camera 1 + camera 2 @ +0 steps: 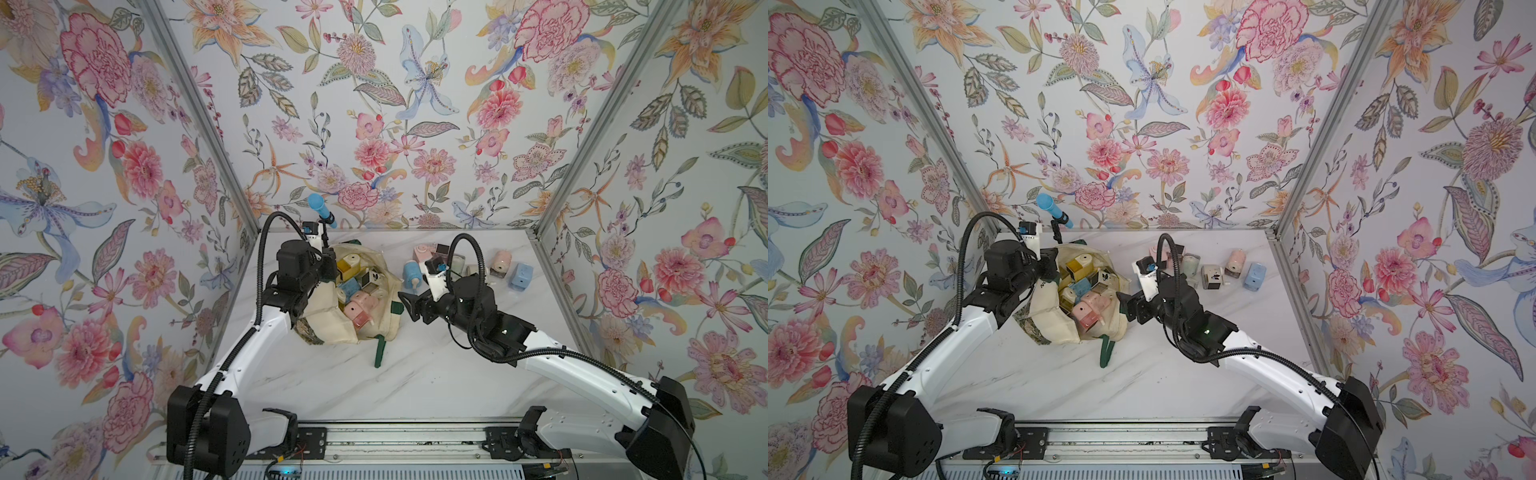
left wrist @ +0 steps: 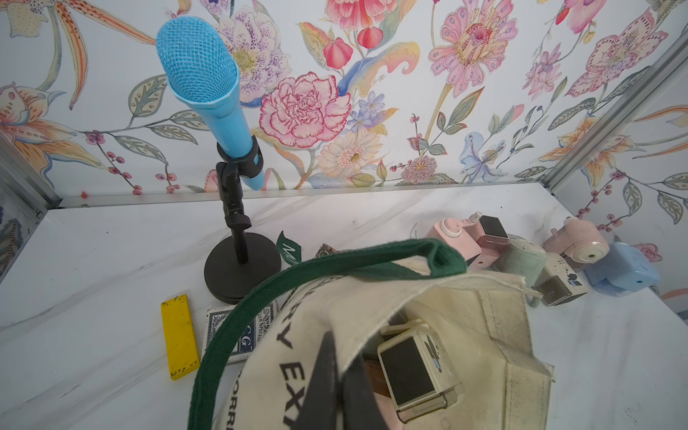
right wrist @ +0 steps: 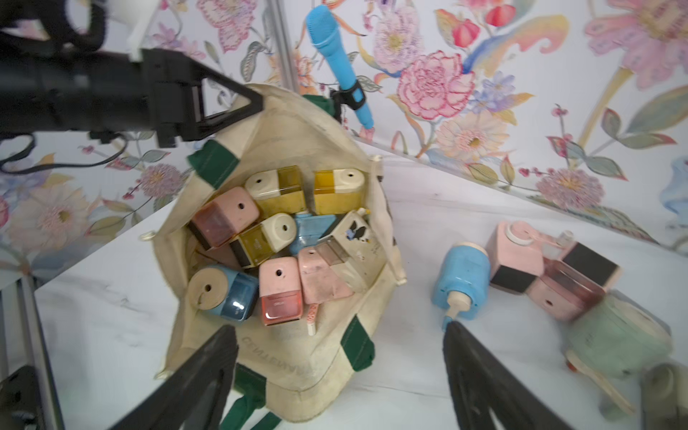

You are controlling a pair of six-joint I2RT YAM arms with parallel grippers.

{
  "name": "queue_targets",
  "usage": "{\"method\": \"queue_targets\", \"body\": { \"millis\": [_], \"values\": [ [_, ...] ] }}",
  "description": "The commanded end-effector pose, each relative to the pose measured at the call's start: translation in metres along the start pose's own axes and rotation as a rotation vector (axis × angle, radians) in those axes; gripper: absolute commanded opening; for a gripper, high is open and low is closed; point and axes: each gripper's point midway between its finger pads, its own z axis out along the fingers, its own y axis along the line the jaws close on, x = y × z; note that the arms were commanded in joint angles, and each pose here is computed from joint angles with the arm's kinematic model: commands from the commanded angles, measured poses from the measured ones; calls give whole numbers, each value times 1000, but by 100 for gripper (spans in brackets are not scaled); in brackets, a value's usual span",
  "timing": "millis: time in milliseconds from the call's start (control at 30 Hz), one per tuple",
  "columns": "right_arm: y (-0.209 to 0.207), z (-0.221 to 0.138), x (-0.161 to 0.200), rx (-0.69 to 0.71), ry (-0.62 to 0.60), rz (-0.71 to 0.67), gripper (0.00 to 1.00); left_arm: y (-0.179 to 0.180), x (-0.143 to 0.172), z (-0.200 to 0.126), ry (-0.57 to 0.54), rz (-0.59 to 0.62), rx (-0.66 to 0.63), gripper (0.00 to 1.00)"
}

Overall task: Take out the pencil sharpeners from the tote bags
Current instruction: Pick up the pencil sharpener from the canvas bag.

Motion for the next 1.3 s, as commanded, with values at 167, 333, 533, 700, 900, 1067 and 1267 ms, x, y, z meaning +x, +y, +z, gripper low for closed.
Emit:
{"method": "queue_targets", "body": {
  "millis": [167, 333, 533, 700, 900, 1067, 1267],
  "values": [
    [44, 59, 20, 57, 130, -139, 75, -16, -57, -18, -171, 40, 48, 0],
    [43, 95, 44, 114, 223, -113, 74, -17, -58, -20, -177, 40, 50, 0],
    [30, 127, 61, 224, 283, -145, 75, -17, -58, -20, -177, 39, 51, 0],
    [14, 147, 76, 327, 327, -170, 75, -18, -59, -21, -178, 39, 54, 0],
    [-2, 163, 88, 406, 354, -189, 76, -18, -60, -21, -179, 38, 54, 0],
    [-14, 179, 95, 446, 362, -173, 76, -17, -59, -20, -177, 39, 53, 0],
    [-38, 193, 104, 534, 373, -185, 76, -18, -59, -20, -177, 38, 55, 0]
  ]
}}
